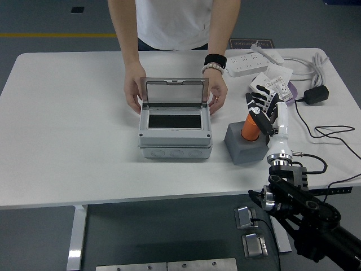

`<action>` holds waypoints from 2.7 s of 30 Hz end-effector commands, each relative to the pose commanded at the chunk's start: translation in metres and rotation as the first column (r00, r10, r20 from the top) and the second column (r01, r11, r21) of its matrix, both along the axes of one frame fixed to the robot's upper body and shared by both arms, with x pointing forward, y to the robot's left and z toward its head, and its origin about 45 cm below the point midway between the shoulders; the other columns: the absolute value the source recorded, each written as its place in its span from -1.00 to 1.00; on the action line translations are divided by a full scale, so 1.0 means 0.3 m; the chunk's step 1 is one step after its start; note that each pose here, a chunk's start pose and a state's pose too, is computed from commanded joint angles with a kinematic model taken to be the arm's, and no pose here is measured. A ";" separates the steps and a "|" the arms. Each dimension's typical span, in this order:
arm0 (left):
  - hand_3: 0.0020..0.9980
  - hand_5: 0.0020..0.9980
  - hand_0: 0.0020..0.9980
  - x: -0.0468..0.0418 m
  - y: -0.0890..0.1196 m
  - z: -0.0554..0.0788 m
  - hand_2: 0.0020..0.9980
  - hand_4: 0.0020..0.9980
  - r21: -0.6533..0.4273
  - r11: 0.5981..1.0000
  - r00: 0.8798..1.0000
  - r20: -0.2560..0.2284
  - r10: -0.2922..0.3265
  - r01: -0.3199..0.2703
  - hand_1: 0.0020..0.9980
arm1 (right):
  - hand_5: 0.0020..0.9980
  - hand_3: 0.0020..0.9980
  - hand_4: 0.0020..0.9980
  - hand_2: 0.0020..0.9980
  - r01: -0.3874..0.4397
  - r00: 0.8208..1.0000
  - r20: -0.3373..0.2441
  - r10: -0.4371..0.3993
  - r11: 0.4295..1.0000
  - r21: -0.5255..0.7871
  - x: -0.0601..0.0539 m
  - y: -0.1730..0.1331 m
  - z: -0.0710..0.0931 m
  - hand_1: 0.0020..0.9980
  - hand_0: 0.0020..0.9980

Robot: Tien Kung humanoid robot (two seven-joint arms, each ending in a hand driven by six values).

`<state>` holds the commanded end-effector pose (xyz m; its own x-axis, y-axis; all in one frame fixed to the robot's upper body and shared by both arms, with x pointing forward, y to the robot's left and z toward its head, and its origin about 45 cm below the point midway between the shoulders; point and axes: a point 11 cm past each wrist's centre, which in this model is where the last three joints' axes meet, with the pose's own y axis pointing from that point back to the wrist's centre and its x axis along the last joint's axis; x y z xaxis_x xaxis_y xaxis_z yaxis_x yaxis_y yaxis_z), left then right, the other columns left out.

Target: Fetch the battery,place it into the box,close the lid of the box

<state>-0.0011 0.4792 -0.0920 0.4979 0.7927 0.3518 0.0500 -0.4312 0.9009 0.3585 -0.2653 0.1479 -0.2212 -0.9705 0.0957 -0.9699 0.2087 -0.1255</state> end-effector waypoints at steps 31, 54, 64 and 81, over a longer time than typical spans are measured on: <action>0.21 -0.03 0.26 0.004 -0.003 -0.001 0.25 0.21 -0.002 1.000 1.000 0.006 0.005 -0.005 0.41 | -0.77 0.36 0.26 0.21 -0.060 0.995 -0.087 0.055 0.997 -0.055 -0.034 0.030 -0.064 0.27 0.17; 0.21 -0.02 0.26 0.004 0.005 0.002 0.25 0.21 0.003 1.000 1.000 0.010 0.003 -0.003 0.41 | -1.00 0.24 -0.22 0.11 -0.045 0.992 -0.116 0.039 0.998 -0.046 -0.037 0.012 -0.081 0.21 0.23; 0.21 -0.02 0.26 0.004 0.011 0.005 0.25 0.21 0.008 1.000 1.000 0.015 0.004 -0.004 0.41 | -0.99 -0.03 -0.52 -0.04 -0.029 0.994 -0.109 0.027 0.999 -0.017 -0.040 0.005 -0.081 0.11 0.17; 0.21 -0.01 0.26 0.006 0.016 0.007 0.26 0.21 0.013 1.000 1.000 0.016 0.000 0.000 0.41 | -1.00 -0.54 -1.00 -0.53 -0.047 0.992 -0.114 0.046 0.999 -0.004 -0.035 0.028 -0.072 -0.57 -0.61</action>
<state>0.0006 0.4839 -0.0900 0.4919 0.7883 0.3697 0.0359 -0.4426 0.8960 0.3479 -0.2570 0.1263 -0.1632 -0.9787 0.1246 -0.9866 0.1625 -0.0153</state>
